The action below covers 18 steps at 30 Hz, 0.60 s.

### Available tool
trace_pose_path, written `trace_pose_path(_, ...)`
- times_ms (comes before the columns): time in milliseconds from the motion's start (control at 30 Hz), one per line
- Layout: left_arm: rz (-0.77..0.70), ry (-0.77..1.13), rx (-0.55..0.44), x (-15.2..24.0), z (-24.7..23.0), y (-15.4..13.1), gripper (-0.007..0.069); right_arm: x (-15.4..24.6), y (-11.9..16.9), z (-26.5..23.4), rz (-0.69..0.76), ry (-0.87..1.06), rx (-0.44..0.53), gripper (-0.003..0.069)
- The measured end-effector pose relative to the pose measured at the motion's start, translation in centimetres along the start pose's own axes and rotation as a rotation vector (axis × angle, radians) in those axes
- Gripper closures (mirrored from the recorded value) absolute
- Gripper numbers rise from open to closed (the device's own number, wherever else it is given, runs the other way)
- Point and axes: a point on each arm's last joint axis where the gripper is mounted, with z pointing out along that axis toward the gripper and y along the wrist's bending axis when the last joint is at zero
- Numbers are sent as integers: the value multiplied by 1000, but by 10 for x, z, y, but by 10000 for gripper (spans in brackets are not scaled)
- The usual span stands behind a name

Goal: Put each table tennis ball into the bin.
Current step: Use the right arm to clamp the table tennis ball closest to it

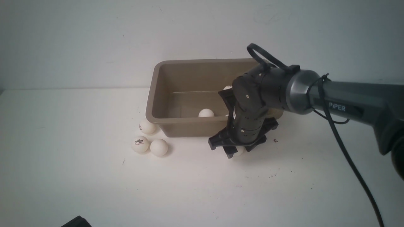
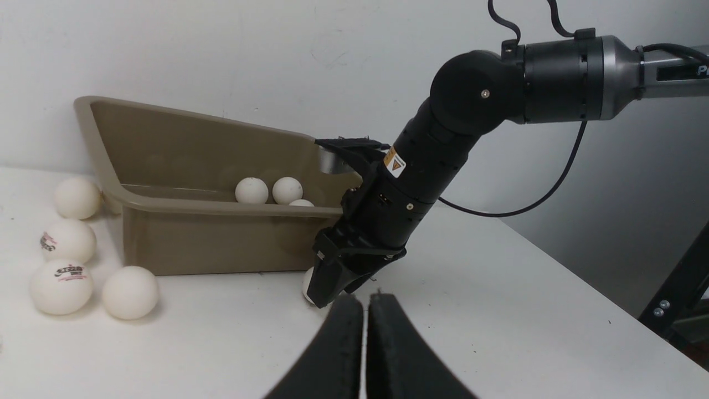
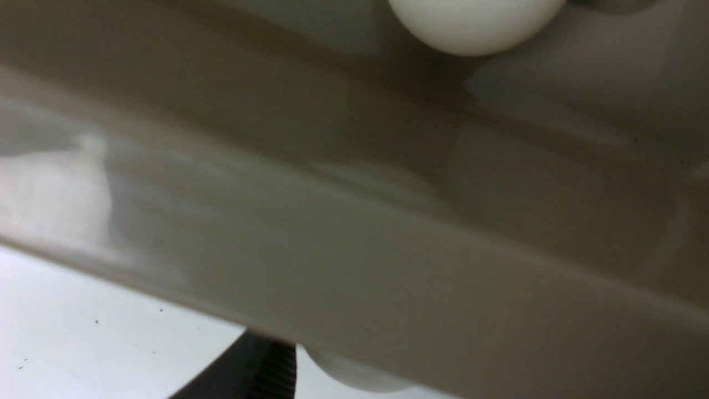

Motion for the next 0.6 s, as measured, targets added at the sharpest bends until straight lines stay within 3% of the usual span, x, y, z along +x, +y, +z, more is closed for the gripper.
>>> trace_pose_path(267,19,0,0,0,0,0,626,1,0,-1,-10,6,23,309)
trace_pose_path(333,19,0,0,0,0,0,626,2,5,-2,-71,12,30,309)
trace_pose_path(600,21,-1,-3,0,0,0,626,14,59,-10,-266,-2,-12,309)
